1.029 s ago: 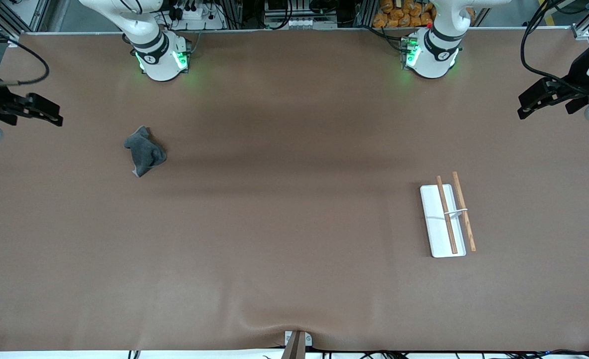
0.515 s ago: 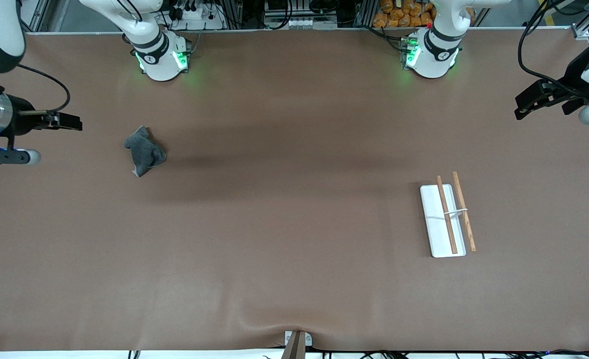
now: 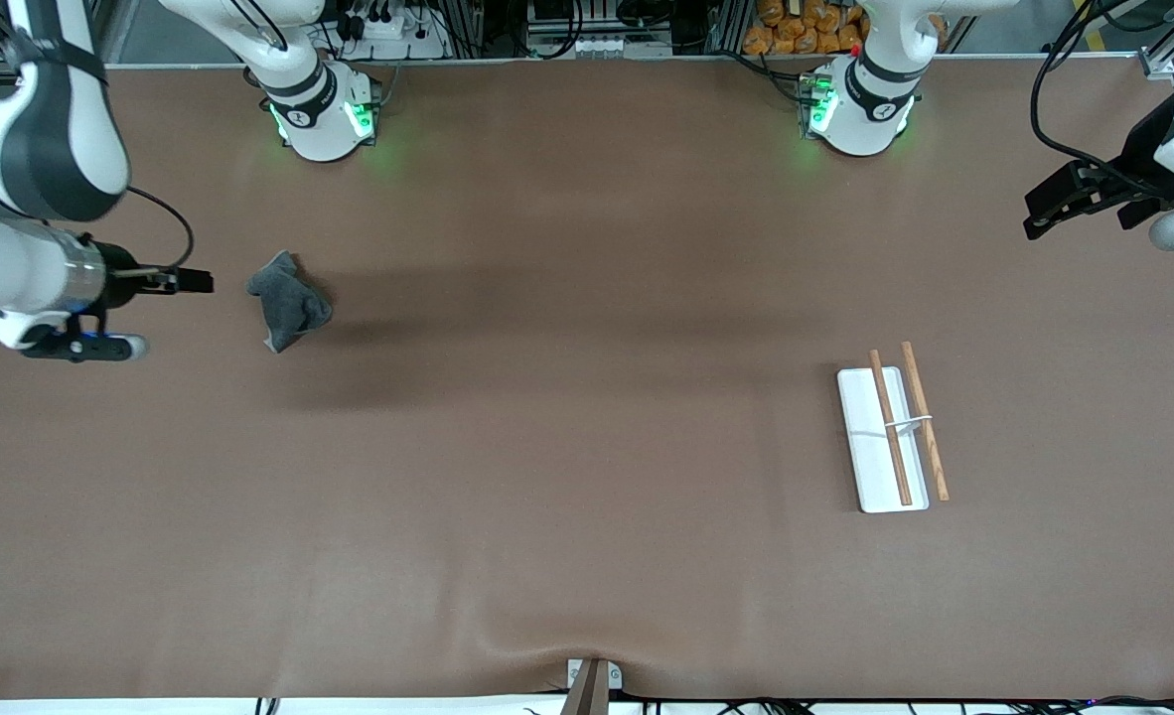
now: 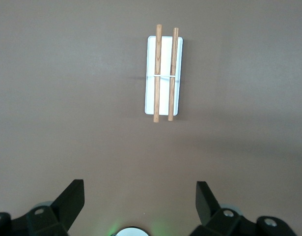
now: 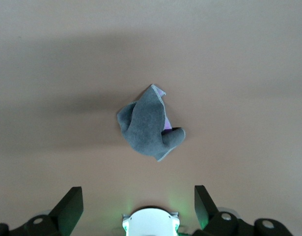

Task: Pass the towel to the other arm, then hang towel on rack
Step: 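Reach the right gripper down to the crumpled grey towel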

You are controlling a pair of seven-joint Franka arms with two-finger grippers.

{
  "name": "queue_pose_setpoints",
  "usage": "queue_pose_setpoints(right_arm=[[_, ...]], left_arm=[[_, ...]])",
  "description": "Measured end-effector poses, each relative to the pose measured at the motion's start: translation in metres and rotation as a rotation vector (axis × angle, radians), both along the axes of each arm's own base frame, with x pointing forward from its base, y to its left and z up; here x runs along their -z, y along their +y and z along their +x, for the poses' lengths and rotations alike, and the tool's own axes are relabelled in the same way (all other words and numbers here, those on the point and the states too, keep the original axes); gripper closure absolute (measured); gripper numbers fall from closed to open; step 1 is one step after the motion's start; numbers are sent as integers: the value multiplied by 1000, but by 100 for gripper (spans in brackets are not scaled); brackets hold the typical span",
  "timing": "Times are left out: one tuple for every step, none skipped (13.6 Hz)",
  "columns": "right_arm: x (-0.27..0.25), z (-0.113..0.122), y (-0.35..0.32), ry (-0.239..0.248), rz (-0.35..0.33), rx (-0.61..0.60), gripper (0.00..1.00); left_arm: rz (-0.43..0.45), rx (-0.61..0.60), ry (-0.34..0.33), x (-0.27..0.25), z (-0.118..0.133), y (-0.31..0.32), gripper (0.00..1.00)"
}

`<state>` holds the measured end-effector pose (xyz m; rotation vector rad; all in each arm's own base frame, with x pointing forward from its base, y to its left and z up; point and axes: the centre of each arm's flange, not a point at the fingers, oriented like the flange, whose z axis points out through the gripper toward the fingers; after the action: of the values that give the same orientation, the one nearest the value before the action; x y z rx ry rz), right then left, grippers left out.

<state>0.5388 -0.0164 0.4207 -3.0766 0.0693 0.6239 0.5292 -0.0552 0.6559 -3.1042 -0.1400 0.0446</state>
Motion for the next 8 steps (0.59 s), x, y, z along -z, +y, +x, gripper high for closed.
queue_pose_setpoints(right_arm=[[19, -5, 1, 0, 2, 1, 0], [38, -11, 1, -4, 3, 1, 0], [57, -18, 1, -8, 4, 2, 0], [74, -26, 1, -11, 4, 3, 0], [89, -34, 2, -13, 4, 3, 0], [101, -41, 1, -17, 4, 3, 3], [111, -47, 0, -24, 5, 3, 5], [119, -51, -4, -32, 9, 2, 6]], left_arm=[[0, 0, 0, 0, 0, 0, 0], [0, 0, 0, 0, 0, 0, 0], [0, 0, 0, 0, 0, 0, 0], [0, 0, 1, 0, 0, 0, 0], [0, 0, 3, 0, 0, 0, 0], [0, 0, 4, 0, -1, 0, 0], [1, 0, 6, 0, -1, 0, 0], [1, 0, 7, 0, -1, 0, 0]])
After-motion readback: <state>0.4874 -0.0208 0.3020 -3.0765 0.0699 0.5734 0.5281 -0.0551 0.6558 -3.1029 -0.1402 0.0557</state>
